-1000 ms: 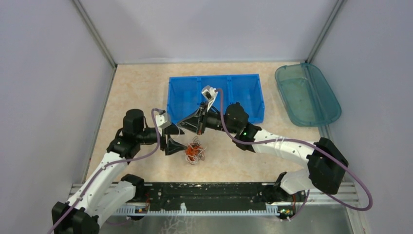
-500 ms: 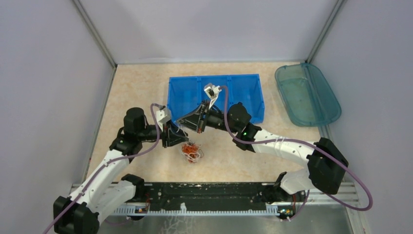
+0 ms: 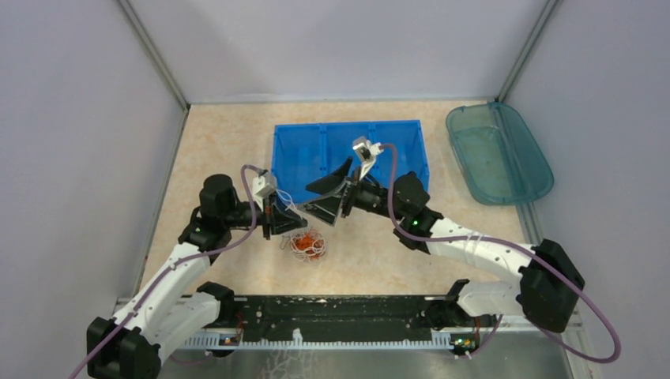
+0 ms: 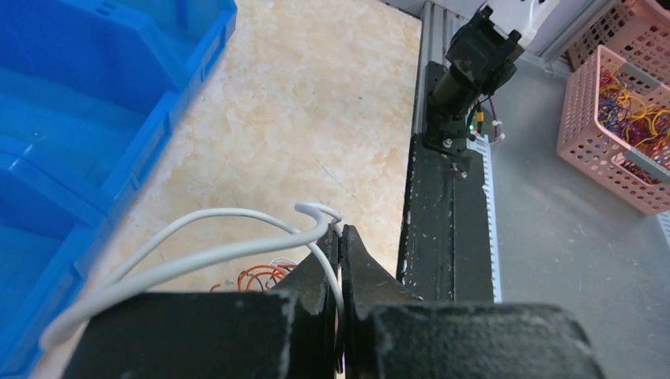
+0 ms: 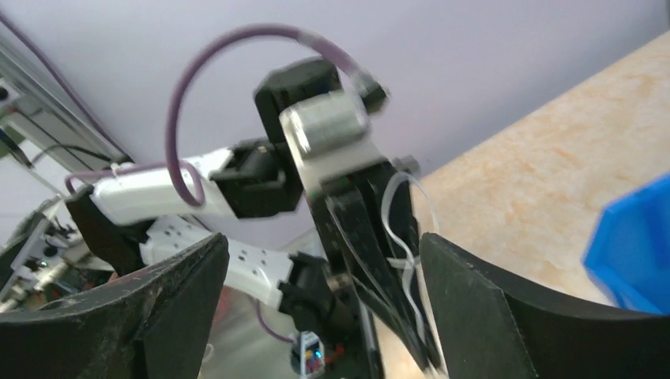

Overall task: Untangle the cables
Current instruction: Untie the cable.

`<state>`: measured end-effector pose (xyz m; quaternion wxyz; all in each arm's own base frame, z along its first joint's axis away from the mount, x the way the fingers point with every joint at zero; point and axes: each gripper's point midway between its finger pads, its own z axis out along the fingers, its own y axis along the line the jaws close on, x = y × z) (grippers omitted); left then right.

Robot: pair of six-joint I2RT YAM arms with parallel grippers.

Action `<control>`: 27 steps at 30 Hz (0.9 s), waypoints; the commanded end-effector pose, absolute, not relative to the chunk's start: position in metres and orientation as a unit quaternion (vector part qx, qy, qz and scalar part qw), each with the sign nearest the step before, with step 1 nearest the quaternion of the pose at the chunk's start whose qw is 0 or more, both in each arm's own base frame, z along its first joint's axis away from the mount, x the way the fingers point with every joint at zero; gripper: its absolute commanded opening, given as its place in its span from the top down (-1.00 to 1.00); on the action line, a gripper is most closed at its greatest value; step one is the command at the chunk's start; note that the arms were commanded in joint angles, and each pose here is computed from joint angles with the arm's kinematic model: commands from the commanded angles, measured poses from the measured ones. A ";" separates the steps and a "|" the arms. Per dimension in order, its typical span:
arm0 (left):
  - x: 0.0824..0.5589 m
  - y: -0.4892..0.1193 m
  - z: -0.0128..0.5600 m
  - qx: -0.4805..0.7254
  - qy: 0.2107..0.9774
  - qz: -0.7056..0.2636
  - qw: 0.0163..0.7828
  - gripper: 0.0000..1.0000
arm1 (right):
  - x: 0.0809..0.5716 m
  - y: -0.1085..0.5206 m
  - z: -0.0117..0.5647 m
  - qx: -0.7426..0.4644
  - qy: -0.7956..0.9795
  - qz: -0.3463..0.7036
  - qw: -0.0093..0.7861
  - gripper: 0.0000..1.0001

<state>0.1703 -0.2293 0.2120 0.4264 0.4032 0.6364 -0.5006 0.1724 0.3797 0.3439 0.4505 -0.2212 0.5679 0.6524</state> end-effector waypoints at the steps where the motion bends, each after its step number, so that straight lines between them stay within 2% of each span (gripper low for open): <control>1: 0.166 -0.234 0.249 0.419 0.604 -0.514 0.443 1.00 | 0.169 0.344 0.329 -0.243 0.557 0.639 0.471 -0.84; 9: 0.166 -0.234 0.275 0.396 0.604 -0.523 0.452 1.00 | 0.176 0.325 0.243 -0.269 0.643 0.548 0.463 -0.76; 14: 0.167 -0.234 0.281 0.375 0.610 -0.529 0.455 1.00 | 0.174 0.337 0.244 -0.278 0.613 0.529 0.517 -0.73; 19: 0.169 -0.235 0.285 0.361 0.616 -0.532 0.455 1.00 | 0.188 0.360 0.246 -0.264 0.609 0.524 0.534 -0.65; 27: 0.176 -0.234 0.288 0.344 0.627 -0.522 0.464 1.00 | 0.200 0.389 0.246 -0.238 0.602 0.526 0.552 -0.63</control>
